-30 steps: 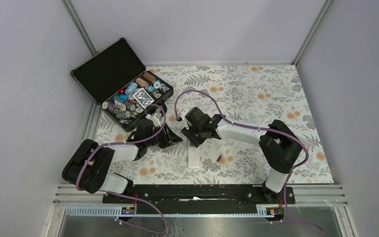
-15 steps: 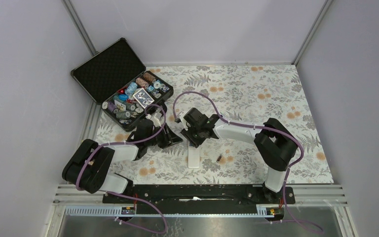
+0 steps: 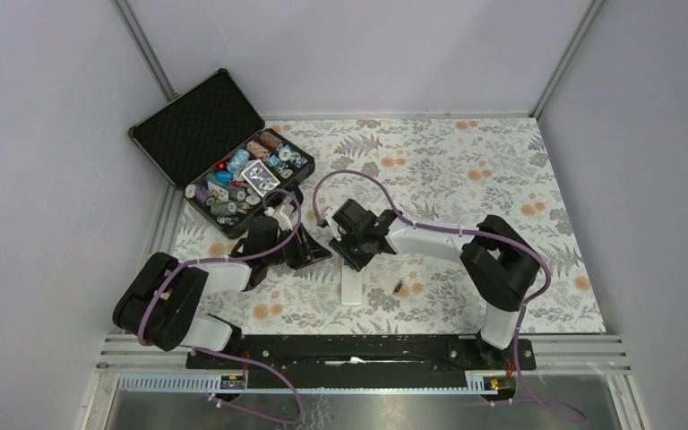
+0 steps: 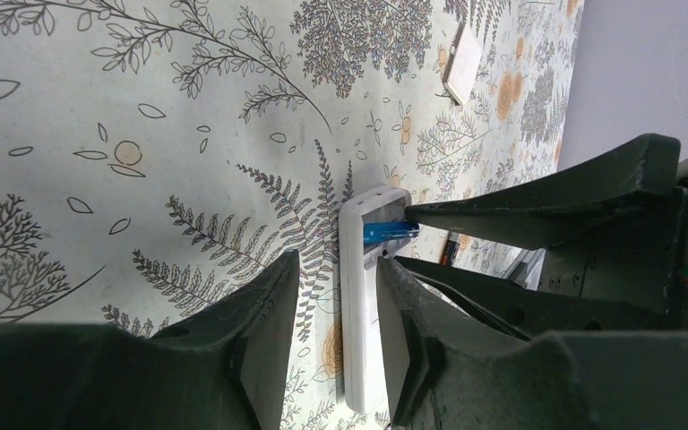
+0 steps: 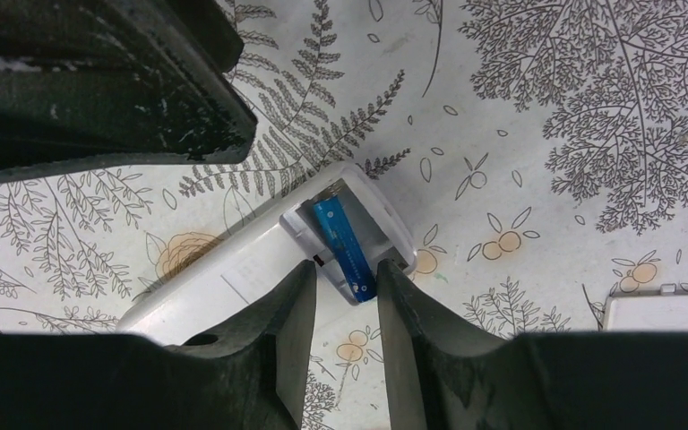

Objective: Load the batteries into the remote control

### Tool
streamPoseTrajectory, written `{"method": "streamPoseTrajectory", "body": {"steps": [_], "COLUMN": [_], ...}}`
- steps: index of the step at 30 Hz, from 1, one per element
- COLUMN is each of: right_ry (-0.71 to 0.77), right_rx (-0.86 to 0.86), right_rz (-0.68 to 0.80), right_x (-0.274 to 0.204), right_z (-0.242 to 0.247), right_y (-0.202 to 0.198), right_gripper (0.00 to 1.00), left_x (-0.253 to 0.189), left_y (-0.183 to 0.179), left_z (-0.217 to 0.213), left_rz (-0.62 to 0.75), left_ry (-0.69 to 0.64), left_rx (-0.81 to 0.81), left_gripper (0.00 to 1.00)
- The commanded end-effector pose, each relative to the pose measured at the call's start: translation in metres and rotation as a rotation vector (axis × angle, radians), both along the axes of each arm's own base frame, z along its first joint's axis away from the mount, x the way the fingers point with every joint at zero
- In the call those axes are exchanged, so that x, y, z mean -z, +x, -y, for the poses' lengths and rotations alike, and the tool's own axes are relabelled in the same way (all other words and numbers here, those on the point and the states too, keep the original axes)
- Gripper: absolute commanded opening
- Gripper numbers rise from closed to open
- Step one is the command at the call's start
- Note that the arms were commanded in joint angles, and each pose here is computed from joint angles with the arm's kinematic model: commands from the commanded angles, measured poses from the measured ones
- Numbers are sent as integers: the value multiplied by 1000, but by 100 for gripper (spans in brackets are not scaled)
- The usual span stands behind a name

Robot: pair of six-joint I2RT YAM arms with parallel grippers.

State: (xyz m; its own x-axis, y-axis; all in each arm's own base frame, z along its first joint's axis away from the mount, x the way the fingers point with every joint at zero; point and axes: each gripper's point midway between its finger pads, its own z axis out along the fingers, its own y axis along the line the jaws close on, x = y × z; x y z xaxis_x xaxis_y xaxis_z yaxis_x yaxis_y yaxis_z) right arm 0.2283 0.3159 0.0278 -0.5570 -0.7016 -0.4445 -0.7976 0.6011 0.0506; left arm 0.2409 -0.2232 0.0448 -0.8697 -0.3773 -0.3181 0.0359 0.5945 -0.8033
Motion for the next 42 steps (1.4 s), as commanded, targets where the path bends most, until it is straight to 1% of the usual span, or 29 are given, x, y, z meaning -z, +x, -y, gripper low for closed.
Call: {"method": "streamPoseTrajectory", "body": {"steps": [1, 8, 16, 23, 24, 27, 34, 37, 42], "right_ry": [-30, -59, -59, -56, -59, -78, -90, -90, -107], "right_rx": [-40, -41, -37, -5, 2, 41, 57, 48, -20], "right_rz": [-9, 0, -28, -19, -12, 13, 57, 64, 89], "right_x": [6, 13, 14, 6, 4, -6, -21, -23, -23], "right_z": [1, 4, 6, 5, 6, 10, 20, 21, 18], "right_y": [-12, -13, -19, -16, -15, -10, -8, -8, -3], "right_gripper": [38, 35, 20, 1, 0, 0, 0, 0, 0], "left_x": [-7, -7, -7, -6, -7, -7, -6, -6, -5], "left_y": [4, 5, 4, 4, 4, 4, 4, 3, 2], "left_z": [2, 2, 2, 3, 3, 3, 5, 7, 11], "left_rz": [40, 39, 39, 36, 37, 38, 35, 32, 28], "left_ry": [-26, -23, -24, -26, -26, -27, -34, -42, -42], "left_rx": [11, 9, 12, 13, 13, 13, 24, 32, 47], "left_gripper": [39, 39, 39, 39, 39, 39, 39, 39, 39]}}
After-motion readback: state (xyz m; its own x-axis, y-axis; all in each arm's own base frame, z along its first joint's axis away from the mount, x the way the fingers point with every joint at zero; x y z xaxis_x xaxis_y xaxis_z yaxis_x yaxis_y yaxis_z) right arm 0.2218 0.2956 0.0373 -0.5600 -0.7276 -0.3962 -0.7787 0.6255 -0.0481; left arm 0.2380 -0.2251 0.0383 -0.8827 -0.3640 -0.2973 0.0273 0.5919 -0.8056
